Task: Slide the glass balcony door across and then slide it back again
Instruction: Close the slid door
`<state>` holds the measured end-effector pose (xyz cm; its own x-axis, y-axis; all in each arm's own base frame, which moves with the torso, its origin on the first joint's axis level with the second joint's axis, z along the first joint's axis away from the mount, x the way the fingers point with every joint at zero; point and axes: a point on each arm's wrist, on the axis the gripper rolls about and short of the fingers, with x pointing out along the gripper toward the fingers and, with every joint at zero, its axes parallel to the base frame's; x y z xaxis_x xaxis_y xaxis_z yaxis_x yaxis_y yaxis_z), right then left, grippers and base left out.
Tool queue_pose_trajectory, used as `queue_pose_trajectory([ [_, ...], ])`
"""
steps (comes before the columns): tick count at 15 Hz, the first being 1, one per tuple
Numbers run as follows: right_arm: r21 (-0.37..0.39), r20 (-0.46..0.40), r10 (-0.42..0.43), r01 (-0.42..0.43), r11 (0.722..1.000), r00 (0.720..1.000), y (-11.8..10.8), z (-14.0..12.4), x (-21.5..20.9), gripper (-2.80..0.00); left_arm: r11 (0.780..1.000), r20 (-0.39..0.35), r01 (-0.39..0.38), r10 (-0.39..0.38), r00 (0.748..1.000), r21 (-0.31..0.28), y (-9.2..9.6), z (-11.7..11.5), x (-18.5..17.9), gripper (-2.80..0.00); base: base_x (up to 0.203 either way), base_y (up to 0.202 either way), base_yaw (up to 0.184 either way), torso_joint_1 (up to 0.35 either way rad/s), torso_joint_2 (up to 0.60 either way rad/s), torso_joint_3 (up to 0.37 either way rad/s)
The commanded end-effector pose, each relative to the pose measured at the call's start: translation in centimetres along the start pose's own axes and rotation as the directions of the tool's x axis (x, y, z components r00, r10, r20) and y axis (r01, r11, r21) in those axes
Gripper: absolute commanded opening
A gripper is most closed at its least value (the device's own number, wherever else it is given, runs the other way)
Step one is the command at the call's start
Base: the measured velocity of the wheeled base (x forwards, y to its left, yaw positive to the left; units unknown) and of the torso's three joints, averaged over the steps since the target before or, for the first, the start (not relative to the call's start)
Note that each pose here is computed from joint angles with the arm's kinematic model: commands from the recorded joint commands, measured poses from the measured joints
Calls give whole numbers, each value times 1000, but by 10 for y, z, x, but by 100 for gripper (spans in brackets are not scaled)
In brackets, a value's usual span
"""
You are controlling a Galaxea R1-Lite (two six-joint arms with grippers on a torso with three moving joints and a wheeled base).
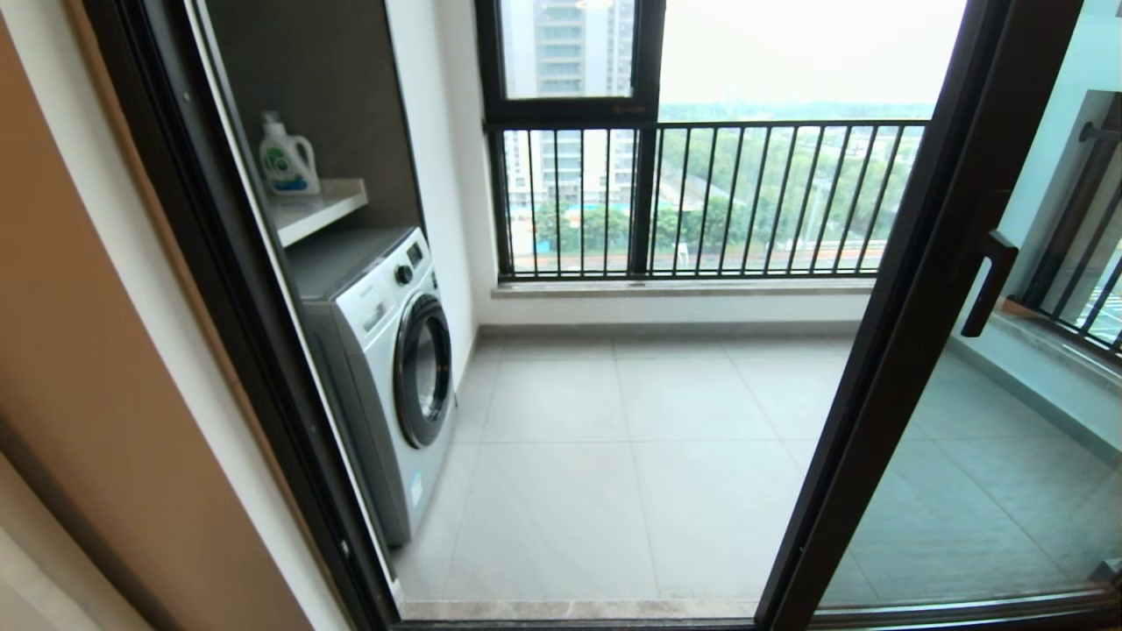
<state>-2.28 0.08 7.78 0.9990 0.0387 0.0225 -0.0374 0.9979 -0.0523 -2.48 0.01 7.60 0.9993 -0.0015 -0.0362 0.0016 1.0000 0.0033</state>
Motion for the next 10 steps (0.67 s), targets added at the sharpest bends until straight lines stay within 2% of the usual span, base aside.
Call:
queue_pose_trajectory([
  [1, -5, -15, 2, -2, 1000, 1000, 0, -3, 0, -280, 1000, -2, -1, 1, 1000, 0, 0, 0, 0, -280, 0, 0, 0, 0, 0, 0],
  [3, -94, -14, 1, -2, 996, 1000, 0, -3, 0, -280, 1000, -1, 0, 0, 1000, 0, 0, 0, 0, -280, 0, 0, 0, 0, 0, 0],
  [5, -98, 5, 18, -18, 995, 1000, 0, 7, -1, -280, 1000, -1, 0, 0, 1000, 0, 0, 0, 0, -280, 0, 0, 0, 0, 0, 0],
  [7, -90, 35, 43, -40, 995, 998, -1, 47, 0, -280, 1000, -2, -1, 1, 1000, 0, 0, 0, 0, -280, 0, 0, 0, 0, 0, 0],
  [10, -53, -28, 76, -78, 996, 997, -4, 99, 24, -280, 1000, -1, 0, 0, 1000, 0, 0, 0, 0, -280, 0, 0, 0, 0, 0, 0],
])
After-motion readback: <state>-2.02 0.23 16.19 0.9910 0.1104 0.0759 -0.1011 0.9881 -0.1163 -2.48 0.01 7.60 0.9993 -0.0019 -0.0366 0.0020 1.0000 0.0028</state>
